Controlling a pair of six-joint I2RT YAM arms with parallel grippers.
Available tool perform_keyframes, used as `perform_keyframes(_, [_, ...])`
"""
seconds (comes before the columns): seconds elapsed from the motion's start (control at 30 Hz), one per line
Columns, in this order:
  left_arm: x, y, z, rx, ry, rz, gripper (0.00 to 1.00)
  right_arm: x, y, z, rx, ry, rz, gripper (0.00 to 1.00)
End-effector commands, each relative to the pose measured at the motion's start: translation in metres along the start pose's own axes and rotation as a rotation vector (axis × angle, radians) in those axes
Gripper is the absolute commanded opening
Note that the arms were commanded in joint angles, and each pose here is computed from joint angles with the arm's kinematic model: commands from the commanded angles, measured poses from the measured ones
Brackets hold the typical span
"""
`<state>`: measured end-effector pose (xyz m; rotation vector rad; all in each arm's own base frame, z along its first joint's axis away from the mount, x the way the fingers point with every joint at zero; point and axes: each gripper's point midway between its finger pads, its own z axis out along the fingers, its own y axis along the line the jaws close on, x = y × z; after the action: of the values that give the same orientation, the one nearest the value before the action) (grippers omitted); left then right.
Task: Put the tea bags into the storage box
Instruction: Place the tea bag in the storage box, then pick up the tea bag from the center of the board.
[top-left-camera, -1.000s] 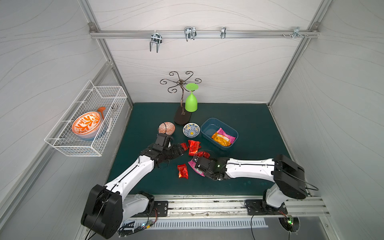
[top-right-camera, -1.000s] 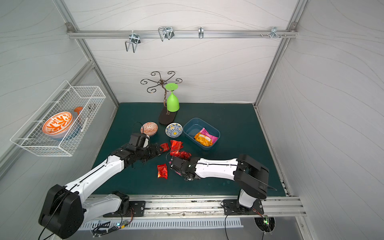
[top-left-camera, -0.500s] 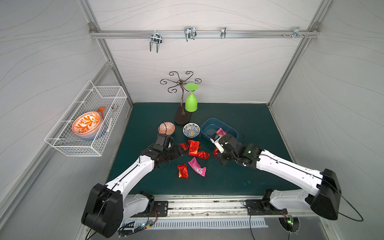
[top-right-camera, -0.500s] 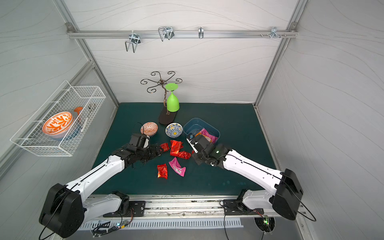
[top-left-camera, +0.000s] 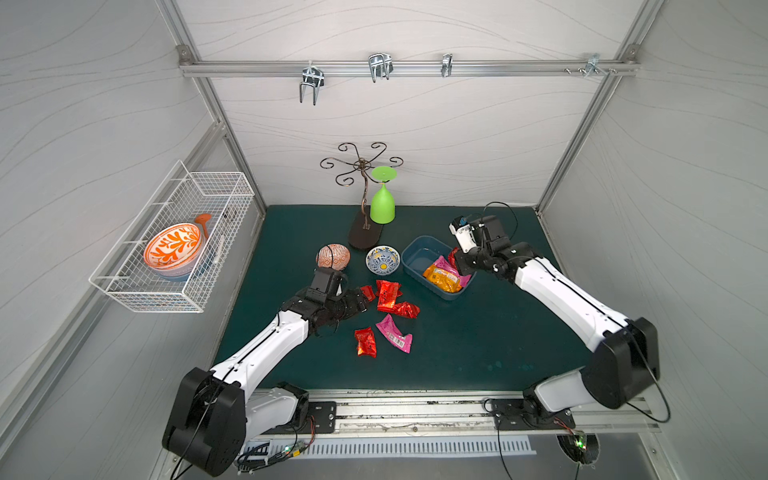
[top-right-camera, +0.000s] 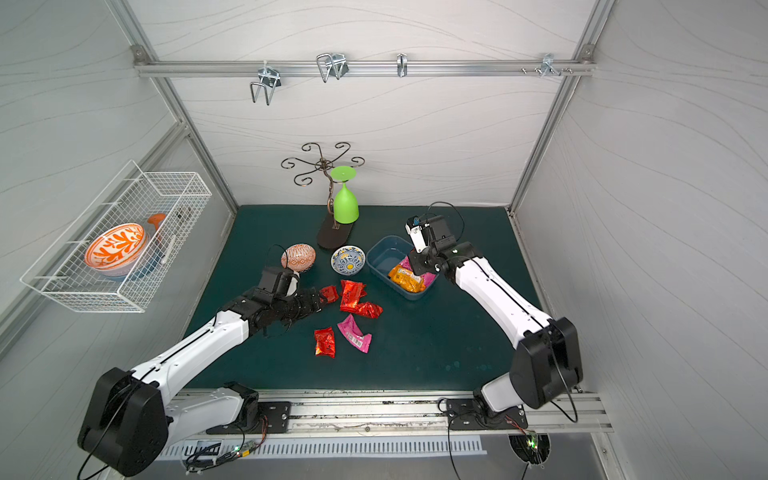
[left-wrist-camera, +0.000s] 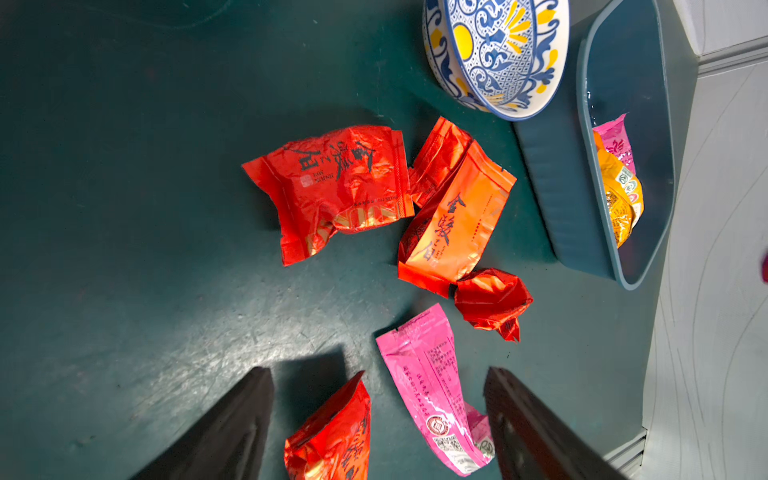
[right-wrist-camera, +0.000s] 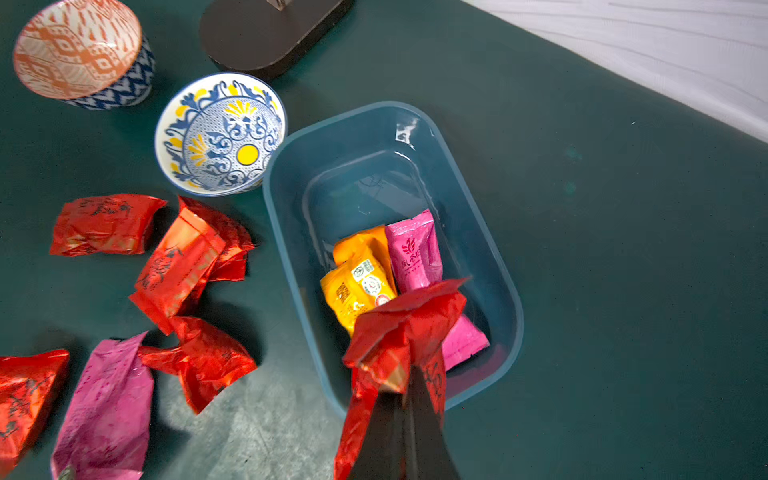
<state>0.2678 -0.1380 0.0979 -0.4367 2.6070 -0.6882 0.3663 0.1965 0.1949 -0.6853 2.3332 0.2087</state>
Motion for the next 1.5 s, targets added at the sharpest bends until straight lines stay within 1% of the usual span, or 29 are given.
perform_keyframes(0.0, [-0.005, -0.002, -0.008, -0.002, -0.034, 0.040, 0.84, -0.004, -0.005, 0.019, -0.051, 0.022, -0.028, 0.00])
perform_keyframes(0.23, [-0.005, 0.002, -0.009, -0.014, -0.046, 0.044, 0.84, 0.000, -0.019, 0.059, -0.040, 0.091, -0.023, 0.00])
perform_keyframes(0.27, [-0.005, 0.002, -0.009, -0.015, -0.047, 0.045, 0.84, 0.001, -0.021, 0.064, -0.036, 0.101, -0.050, 0.00])
perform_keyframes(0.33, [-0.004, 0.002, -0.009, -0.016, -0.045, 0.046, 0.84, 0.008, -0.025, 0.074, -0.014, 0.132, -0.059, 0.00])
perform_keyframes(0.5, [-0.004, 0.004, -0.009, -0.020, -0.048, 0.046, 0.84, 0.025, -0.038, 0.088, 0.054, 0.196, -0.057, 0.00])
perform_keyframes(0.6, [-0.004, 0.004, -0.008, -0.020, -0.046, 0.044, 0.84, 0.030, -0.043, 0.089, 0.089, 0.214, -0.041, 0.00])
perform_keyframes(0.63, [-0.004, 0.004, -0.008, -0.022, -0.046, 0.043, 0.85, 0.029, -0.042, 0.088, 0.083, 0.213, -0.041, 0.04])
perform_keyframes(0.7, [-0.004, 0.004, -0.008, -0.020, -0.045, 0.044, 0.85, 0.027, -0.035, 0.083, 0.052, 0.201, -0.041, 0.17])
perform_keyframes(0.77, [-0.004, 0.004, -0.008, -0.021, -0.043, 0.044, 0.84, 0.023, -0.030, 0.075, 0.050, 0.185, -0.053, 0.25])
perform_keyframes(0.83, [-0.004, 0.004, -0.008, -0.022, -0.042, 0.042, 0.84, 0.019, -0.021, 0.064, 0.060, 0.172, -0.077, 0.29])
perform_keyframes(1.0, [-0.004, 0.004, -0.007, -0.021, -0.044, 0.036, 0.84, 0.018, 0.022, 0.030, 0.043, 0.133, -0.177, 0.34])
perform_keyframes(1.07, [-0.004, 0.004, -0.007, -0.021, -0.044, 0.029, 0.84, 0.023, 0.047, 0.016, 0.011, 0.117, -0.178, 0.36])
perform_keyframes(1.2, [-0.003, 0.006, -0.005, -0.022, -0.043, 0.010, 0.84, 0.042, 0.105, -0.009, -0.125, 0.096, -0.180, 0.40])
perform_keyframes(1.27, [-0.003, 0.007, -0.005, -0.025, -0.045, -0.001, 0.84, 0.054, 0.133, -0.019, -0.202, 0.094, -0.156, 0.40])
perform_keyframes(1.3, [-0.003, 0.007, -0.005, -0.026, -0.045, -0.007, 0.84, 0.062, 0.152, -0.024, -0.265, 0.100, -0.136, 0.41])
perform_keyframes(1.37, [-0.003, 0.008, -0.005, -0.027, -0.051, -0.015, 0.84, 0.074, 0.176, -0.029, -0.341, 0.114, -0.108, 0.41])
perform_keyframes(1.47, [-0.004, 0.007, -0.006, -0.025, -0.058, -0.027, 0.85, 0.097, 0.205, -0.028, -0.402, 0.152, -0.094, 0.42])
